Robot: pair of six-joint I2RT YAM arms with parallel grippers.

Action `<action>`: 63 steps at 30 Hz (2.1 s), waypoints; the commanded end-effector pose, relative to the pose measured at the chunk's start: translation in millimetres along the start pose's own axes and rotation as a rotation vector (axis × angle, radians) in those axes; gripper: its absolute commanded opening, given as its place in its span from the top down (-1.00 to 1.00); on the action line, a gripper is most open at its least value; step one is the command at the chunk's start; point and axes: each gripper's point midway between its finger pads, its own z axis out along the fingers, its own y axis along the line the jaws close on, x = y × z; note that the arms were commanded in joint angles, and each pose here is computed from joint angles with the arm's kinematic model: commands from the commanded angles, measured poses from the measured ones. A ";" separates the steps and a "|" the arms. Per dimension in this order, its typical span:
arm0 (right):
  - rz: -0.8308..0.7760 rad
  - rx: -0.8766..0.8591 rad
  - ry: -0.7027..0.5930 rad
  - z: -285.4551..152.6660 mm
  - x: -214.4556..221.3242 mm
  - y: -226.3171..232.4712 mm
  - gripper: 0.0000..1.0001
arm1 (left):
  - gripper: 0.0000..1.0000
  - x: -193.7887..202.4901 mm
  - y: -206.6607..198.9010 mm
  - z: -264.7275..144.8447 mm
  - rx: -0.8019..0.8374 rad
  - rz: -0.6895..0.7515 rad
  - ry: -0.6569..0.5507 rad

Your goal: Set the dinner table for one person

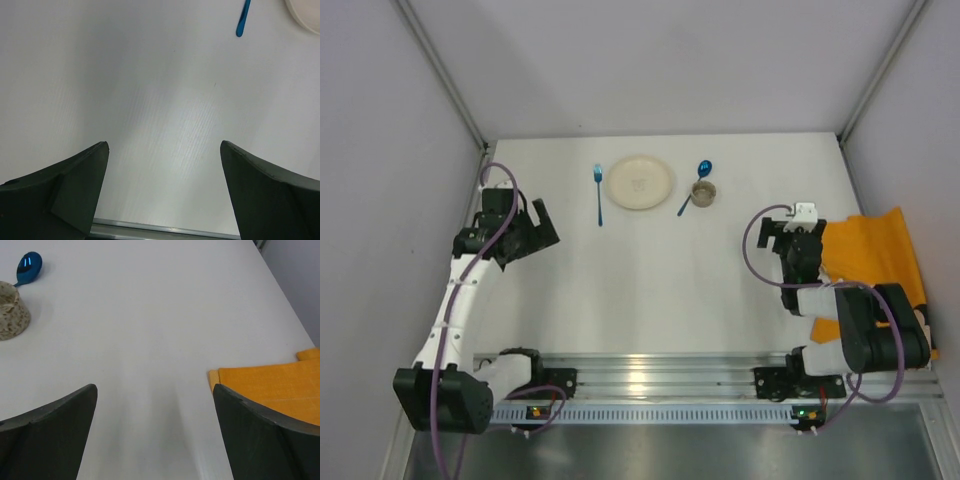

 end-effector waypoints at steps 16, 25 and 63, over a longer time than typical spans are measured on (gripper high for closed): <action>0.237 0.688 0.589 -52.3 -25.6 -138.6 -1.00 | -0.97 4.6 -32.8 10.4 0.108 -0.025 0.050; 0.260 0.608 0.964 -51.0 66.7 -117.6 -0.99 | -0.97 8.9 -30.2 3.8 0.118 -0.048 0.022; 0.558 -0.569 1.159 -141.5 -53.9 324.2 1.00 | -0.97 6.7 -1.2 -2.5 -0.008 -0.001 -0.040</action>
